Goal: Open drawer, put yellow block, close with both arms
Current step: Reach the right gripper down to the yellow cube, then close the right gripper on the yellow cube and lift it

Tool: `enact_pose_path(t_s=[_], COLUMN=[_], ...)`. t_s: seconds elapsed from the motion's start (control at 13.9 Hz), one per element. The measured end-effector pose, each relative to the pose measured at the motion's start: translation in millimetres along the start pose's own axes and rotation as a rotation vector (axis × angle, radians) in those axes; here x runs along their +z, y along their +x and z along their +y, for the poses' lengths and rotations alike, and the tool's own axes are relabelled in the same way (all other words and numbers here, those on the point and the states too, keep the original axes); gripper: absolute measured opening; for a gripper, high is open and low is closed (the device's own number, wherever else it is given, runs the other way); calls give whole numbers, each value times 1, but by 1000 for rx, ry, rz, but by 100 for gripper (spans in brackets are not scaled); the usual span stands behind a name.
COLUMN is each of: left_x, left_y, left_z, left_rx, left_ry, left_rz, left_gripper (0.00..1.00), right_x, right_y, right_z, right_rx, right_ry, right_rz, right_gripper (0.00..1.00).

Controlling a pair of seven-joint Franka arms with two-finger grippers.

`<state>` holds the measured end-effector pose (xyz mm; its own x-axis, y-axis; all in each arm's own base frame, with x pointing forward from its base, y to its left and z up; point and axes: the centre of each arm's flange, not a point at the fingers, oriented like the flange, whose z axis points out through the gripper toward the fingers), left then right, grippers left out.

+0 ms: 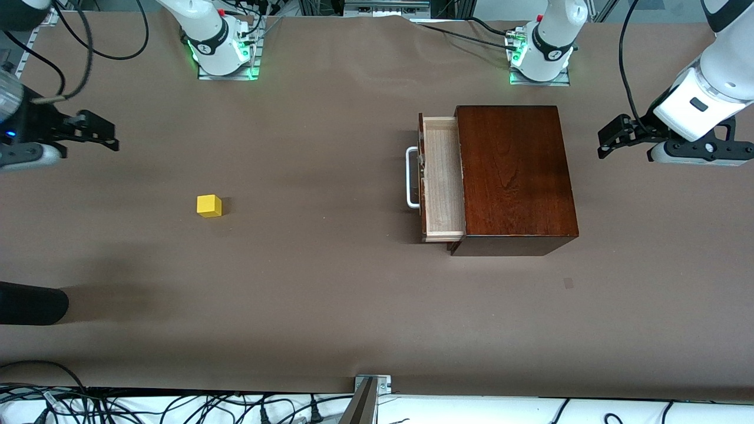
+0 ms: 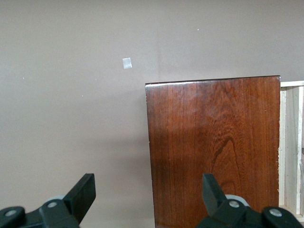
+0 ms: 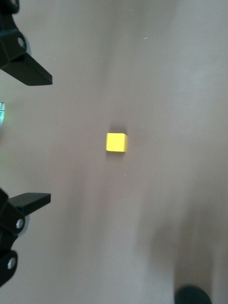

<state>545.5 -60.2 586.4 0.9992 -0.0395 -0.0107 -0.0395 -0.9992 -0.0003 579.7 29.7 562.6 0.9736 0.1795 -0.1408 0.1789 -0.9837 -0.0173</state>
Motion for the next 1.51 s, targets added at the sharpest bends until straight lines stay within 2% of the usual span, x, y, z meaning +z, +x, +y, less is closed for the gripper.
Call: enact_pose_path(t_s=[0.22,0.36,0.5,0.79,1.15,1.51], left_x=[0,0,0,-2,-2,-2], left_y=[0,1,1,1,1,1], left_z=[-2,-4,-4,-3,-3,-2], left_rx=[-3,-7,-7,-5,-5,-4], left_ry=[0,0,0,0,-1,0], left_rz=[0,0,0,4,5,5], left_gripper=[100,100,100,100,100,100], right_x=[65,99,130,216,310,353], right_y=[33,47,55,52,19,4], right_z=[-14,-16,-15,-15,-12,-11], right_rx=[-27,-31,-29,2,23,30], right_ry=[3,4,4,51,29,13], right_rz=[-119,-161,-130,-49,28,75], right_gripper=[100,100,100,100,100,98])
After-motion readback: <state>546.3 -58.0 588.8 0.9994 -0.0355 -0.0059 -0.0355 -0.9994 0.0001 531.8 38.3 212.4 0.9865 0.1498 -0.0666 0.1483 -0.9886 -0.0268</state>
